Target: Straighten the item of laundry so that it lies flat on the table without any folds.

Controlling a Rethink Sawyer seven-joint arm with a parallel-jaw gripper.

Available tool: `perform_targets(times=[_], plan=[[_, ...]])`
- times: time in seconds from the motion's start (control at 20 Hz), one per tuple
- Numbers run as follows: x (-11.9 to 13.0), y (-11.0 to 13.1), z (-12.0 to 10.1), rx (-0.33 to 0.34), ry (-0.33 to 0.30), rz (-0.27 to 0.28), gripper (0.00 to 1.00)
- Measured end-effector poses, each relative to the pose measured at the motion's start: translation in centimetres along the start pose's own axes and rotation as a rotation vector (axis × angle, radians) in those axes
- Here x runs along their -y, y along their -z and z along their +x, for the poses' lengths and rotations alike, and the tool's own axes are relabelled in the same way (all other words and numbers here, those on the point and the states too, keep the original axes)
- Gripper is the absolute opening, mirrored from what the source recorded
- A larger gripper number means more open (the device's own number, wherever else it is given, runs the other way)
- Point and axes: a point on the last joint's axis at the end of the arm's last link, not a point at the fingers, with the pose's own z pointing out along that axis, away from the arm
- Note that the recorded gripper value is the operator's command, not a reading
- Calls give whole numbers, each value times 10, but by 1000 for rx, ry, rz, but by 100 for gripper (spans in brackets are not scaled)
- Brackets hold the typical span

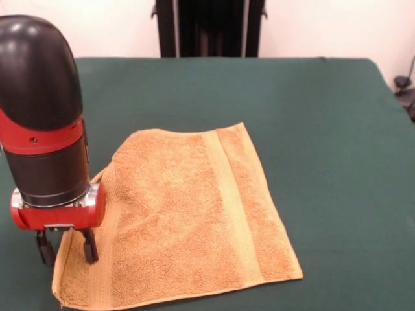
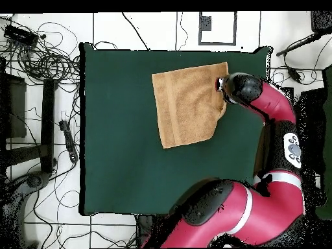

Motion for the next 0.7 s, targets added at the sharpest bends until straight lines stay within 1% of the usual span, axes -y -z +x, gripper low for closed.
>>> perform_targets(times=[0.35, 0.7], plan=[[-3, 0, -1, 3, 43, 18, 100], [-4, 0, -2, 10, 54, 16, 100]])
